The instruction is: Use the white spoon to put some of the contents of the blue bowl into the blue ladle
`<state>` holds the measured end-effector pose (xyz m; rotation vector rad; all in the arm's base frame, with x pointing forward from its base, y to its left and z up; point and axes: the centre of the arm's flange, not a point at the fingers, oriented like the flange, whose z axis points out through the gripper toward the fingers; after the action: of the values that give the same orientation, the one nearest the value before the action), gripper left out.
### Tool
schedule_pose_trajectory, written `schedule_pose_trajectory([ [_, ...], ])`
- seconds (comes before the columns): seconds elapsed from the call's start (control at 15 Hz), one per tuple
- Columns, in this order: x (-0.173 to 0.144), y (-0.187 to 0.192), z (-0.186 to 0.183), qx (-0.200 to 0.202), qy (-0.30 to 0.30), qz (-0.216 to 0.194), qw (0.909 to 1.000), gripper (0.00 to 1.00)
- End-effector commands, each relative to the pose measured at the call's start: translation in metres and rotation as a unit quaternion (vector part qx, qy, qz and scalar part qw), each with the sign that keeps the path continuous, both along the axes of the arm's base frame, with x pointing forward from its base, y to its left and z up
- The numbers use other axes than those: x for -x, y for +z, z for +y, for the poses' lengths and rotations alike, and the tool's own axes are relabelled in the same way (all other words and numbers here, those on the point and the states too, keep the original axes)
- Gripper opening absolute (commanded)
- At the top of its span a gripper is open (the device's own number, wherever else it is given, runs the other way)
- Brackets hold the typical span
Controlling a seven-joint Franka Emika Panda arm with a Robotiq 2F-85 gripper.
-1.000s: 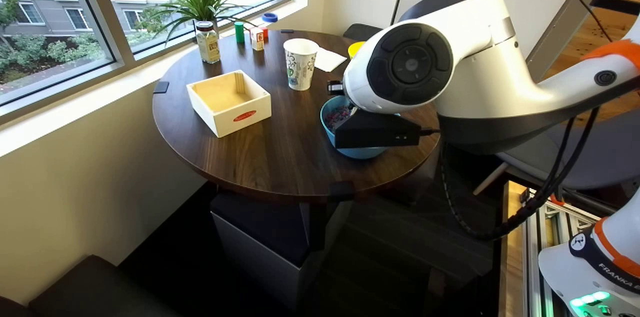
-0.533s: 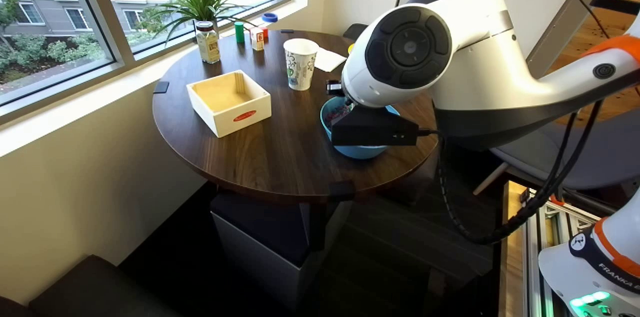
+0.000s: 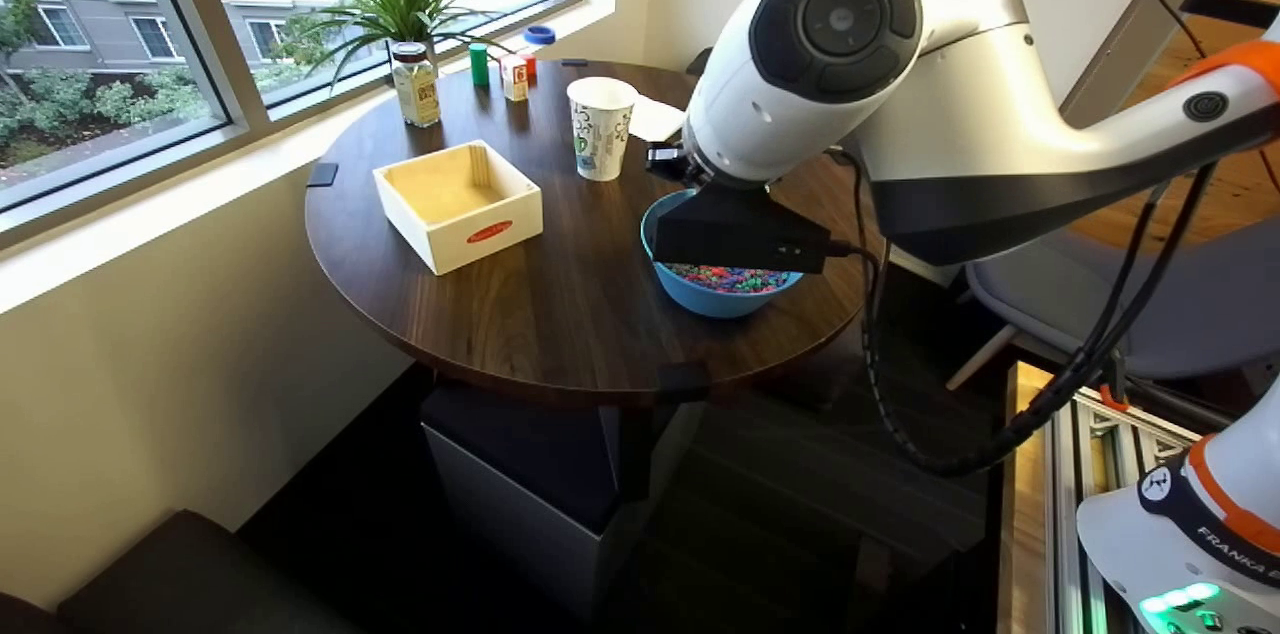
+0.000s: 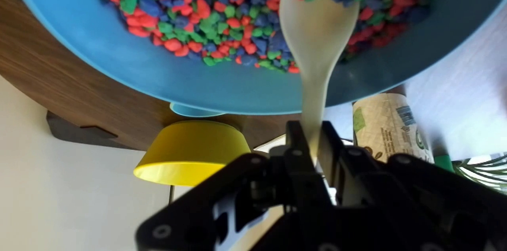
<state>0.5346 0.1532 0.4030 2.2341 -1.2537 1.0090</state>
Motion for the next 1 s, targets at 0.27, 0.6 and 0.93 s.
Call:
schedule_pose_trajectory([
  [0.27, 0.001, 0.027, -0.018, -0.057, -0.01, -0.018, 0.9981, 0.03],
  [0.6, 0.005, 0.047, -0.03, -0.08, -0.006, -0.026, 0.9964, 0.03],
  [0.93, 0.012, 0.069, -0.057, -0.096, -0.012, -0.029, 0.9949, 0.03],
])
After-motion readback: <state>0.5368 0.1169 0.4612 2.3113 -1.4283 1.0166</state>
